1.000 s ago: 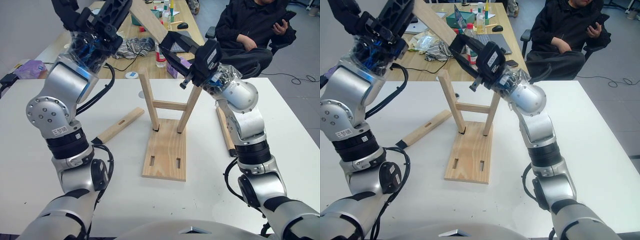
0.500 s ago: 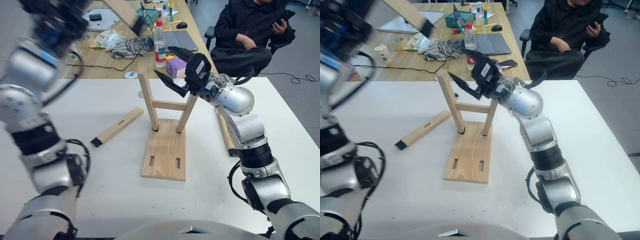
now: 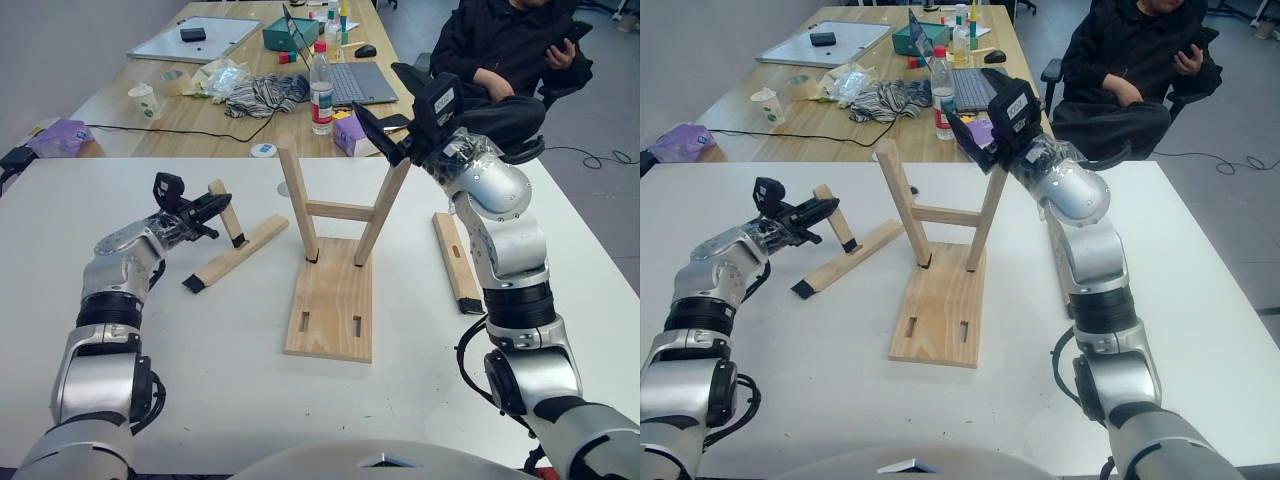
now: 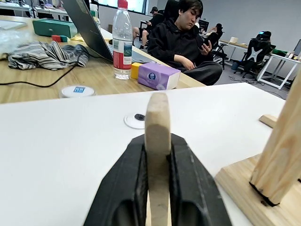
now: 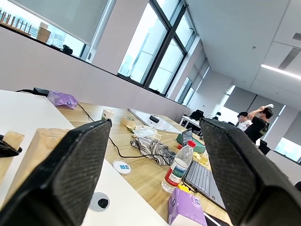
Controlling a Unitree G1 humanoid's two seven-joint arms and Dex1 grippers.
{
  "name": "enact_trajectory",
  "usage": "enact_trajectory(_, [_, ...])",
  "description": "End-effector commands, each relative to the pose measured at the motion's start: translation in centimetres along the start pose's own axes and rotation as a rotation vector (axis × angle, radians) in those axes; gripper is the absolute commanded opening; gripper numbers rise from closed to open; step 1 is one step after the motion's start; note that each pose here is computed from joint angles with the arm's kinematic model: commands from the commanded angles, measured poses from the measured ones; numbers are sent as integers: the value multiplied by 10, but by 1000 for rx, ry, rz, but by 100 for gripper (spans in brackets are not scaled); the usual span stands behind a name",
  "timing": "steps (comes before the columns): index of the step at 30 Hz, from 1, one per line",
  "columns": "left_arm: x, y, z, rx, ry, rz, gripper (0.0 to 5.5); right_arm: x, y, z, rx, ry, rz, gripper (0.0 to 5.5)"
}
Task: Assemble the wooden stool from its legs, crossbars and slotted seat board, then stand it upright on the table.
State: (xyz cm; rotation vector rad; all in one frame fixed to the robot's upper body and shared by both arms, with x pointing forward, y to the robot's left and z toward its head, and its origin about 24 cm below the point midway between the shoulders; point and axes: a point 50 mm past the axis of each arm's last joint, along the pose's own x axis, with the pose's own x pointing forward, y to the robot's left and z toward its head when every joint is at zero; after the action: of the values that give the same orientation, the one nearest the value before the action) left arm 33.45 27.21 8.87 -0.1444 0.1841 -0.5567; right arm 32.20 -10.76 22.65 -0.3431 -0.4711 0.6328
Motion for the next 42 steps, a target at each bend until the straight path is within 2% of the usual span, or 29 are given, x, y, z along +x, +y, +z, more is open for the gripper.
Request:
enact_trajectory(1, [-2,7,-10,-24,-10,40,38,4,-2,4,5,-19,21,345])
enact_trajectory(8, [-16,9,-38,-80,7,84,38,4,0,5,9,-18,44,345])
enact_trajectory(14, [-21,-16,-47,-239,-141,124,38,0,3,0,30,0,15,345])
enact_trajectory(18, [-17,-28,-20,-258,-254,131,38,1,3,-1,34,2,8,345])
enact_trajectory(21, [-16,-17,16,-175,-292,113,38,1,4,0,37,-5,-2,345])
enact_trajectory(23, [-20,-4,27,-83,-267,153,38,1,4,0,38,-10,-6,345])
enact_trajectory(25, [-28,7,24,4,-214,205,38,1,5,0,39,-13,-6,345])
enact_trajectory(28, [-38,17,-1,87,-98,245,38,-1,5,0,37,-18,-6,345])
enact_trajectory(31, [-46,10,-30,62,-23,216,38,-1,6,1,32,-24,-2,345])
enact_trajectory(34, [-48,-7,-39,20,-25,160,38,-3,8,1,28,-26,-2,345])
enact_trajectory(38, [-43,-25,-29,29,-62,135,38,-4,8,-1,26,-20,-7,345])
enact_trajectory(42, [-29,-20,10,77,-145,231,38,-3,8,0,23,-21,-10,345])
